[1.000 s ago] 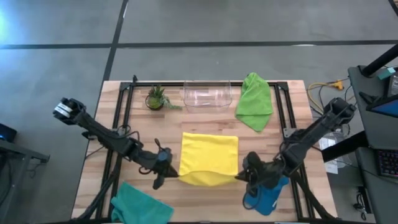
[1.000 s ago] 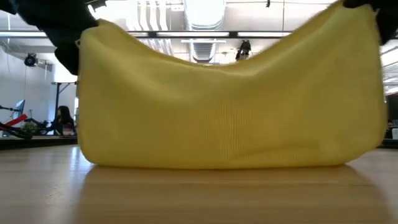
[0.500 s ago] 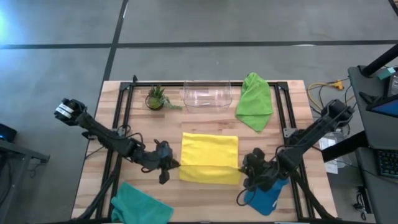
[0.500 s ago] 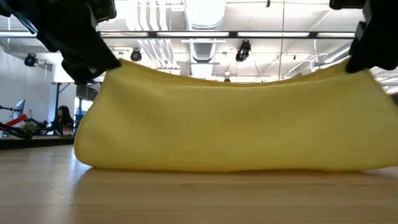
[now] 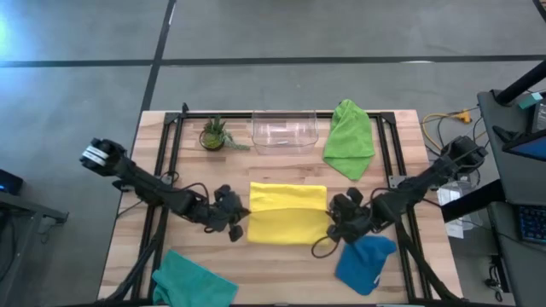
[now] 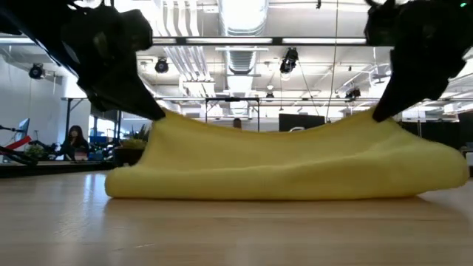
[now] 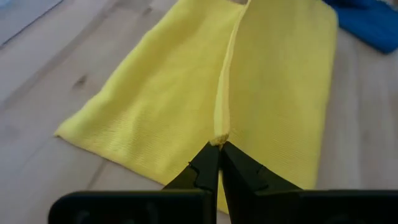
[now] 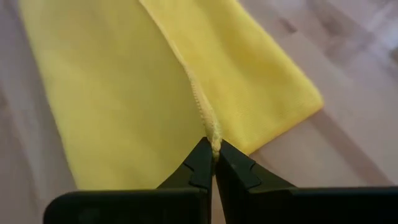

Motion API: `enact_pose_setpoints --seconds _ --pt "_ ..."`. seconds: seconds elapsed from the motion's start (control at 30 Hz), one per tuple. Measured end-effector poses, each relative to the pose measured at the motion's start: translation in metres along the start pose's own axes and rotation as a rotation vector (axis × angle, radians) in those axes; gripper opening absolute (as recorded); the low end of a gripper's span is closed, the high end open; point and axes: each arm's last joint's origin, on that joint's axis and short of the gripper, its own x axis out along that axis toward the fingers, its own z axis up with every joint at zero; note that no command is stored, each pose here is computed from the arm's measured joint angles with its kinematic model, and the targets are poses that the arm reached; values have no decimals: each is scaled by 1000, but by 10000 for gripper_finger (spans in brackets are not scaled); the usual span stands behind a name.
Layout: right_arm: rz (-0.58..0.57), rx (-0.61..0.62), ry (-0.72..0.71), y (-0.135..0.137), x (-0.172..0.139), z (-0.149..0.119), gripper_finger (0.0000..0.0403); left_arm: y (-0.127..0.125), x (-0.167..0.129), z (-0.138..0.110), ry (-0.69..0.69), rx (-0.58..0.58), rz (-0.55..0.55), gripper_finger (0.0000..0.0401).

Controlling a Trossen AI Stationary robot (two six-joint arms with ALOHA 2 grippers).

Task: Fold microfiber towels
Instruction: Fold the yellow microfiber towel

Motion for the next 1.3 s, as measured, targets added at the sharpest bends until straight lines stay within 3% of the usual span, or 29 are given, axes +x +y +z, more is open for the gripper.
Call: enact_pose_setpoints --seconds 0.33,0.73,1.3 --pt "-72 -16 0 -15 14 14 8 16 10 10 -12 52 69 0" --pt "-162 27 25 -39 31 16 8 35 18 21 -23 30 140 0" --pt "-159 43 47 -52 43 32 9 46 22 26 -23 5 184 0"
